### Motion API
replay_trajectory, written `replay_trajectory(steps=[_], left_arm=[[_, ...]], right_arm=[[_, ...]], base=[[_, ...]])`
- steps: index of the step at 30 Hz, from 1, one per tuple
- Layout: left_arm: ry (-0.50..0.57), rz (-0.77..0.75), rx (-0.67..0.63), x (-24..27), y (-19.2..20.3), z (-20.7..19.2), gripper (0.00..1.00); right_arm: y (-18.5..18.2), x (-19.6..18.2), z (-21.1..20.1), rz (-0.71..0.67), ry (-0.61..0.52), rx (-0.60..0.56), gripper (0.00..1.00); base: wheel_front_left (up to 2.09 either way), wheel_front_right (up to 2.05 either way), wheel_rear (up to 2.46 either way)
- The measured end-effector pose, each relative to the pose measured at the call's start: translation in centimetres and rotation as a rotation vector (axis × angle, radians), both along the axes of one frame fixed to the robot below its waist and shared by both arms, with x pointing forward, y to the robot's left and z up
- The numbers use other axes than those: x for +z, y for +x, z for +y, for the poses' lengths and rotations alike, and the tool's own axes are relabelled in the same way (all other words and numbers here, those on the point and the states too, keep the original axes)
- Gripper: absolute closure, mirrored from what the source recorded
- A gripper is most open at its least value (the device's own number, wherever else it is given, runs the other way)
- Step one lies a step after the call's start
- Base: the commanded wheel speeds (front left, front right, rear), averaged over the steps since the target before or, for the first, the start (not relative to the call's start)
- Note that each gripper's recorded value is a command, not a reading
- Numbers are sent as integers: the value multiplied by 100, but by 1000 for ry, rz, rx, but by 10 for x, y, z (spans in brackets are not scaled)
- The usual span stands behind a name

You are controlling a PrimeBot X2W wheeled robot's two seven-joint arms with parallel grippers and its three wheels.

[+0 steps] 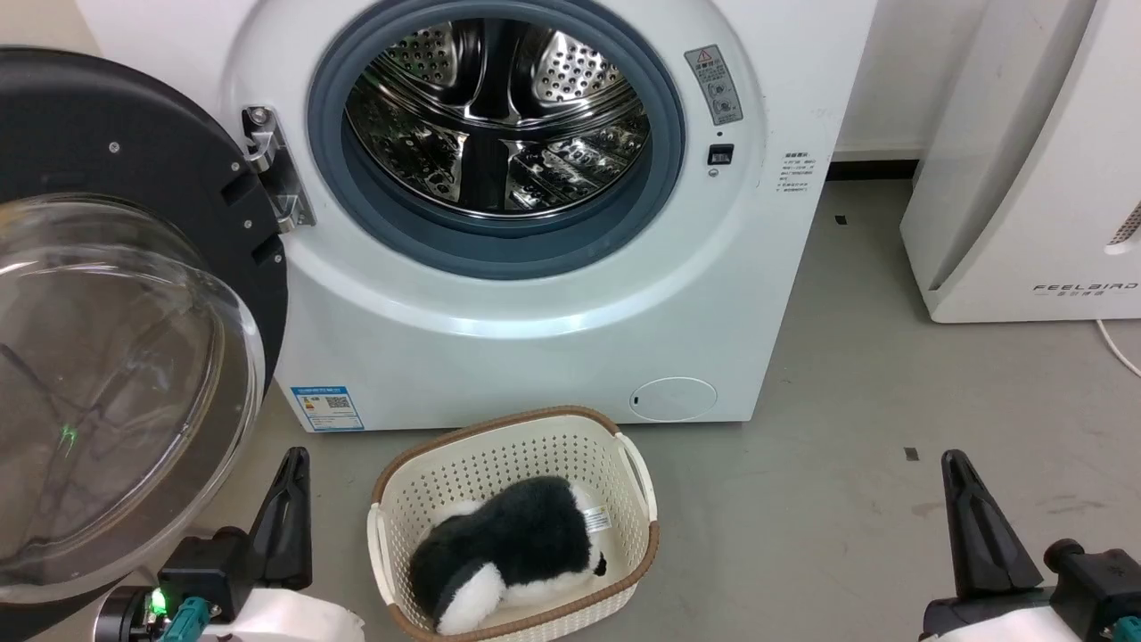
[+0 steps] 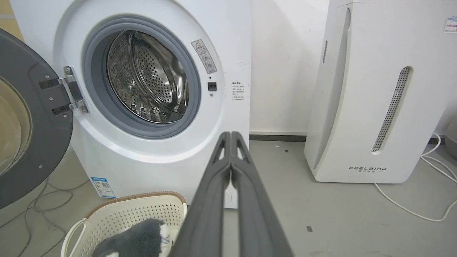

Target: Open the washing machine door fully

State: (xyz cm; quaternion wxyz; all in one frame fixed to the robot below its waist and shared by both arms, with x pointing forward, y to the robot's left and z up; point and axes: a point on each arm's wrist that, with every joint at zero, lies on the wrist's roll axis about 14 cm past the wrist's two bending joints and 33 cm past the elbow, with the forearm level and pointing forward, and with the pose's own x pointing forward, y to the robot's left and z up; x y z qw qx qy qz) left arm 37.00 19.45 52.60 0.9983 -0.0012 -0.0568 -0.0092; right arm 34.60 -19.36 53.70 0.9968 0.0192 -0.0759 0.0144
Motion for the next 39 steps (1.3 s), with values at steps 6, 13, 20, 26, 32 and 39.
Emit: replay_trajectory(steps=[6,13,20,26,32,39], left_arm=[[2,5,-2,0,0,-1,100],[9,17,0,0,0,-2,100],[12,26,5,-1,0,-2,100],[13,35,4,-2,0,-3,100],[18,41,7,-2,0,-4,100],[18,52,3,-2,0,-7,100]], right_arm=[[1,-2,2,14,-7,6,100],[3,-2,4,22,-10,13,100],[6,-2,7,31,-17,20,100],[6,-4,8,42,-19,26,100],[7,-6,10,56,-27,32,100],[8,-9,12,73,-30,37,100]], base=[[0,0,0],[0,0,0],[0,0,0],[0,0,0],[0,0,0],[0,0,0]])
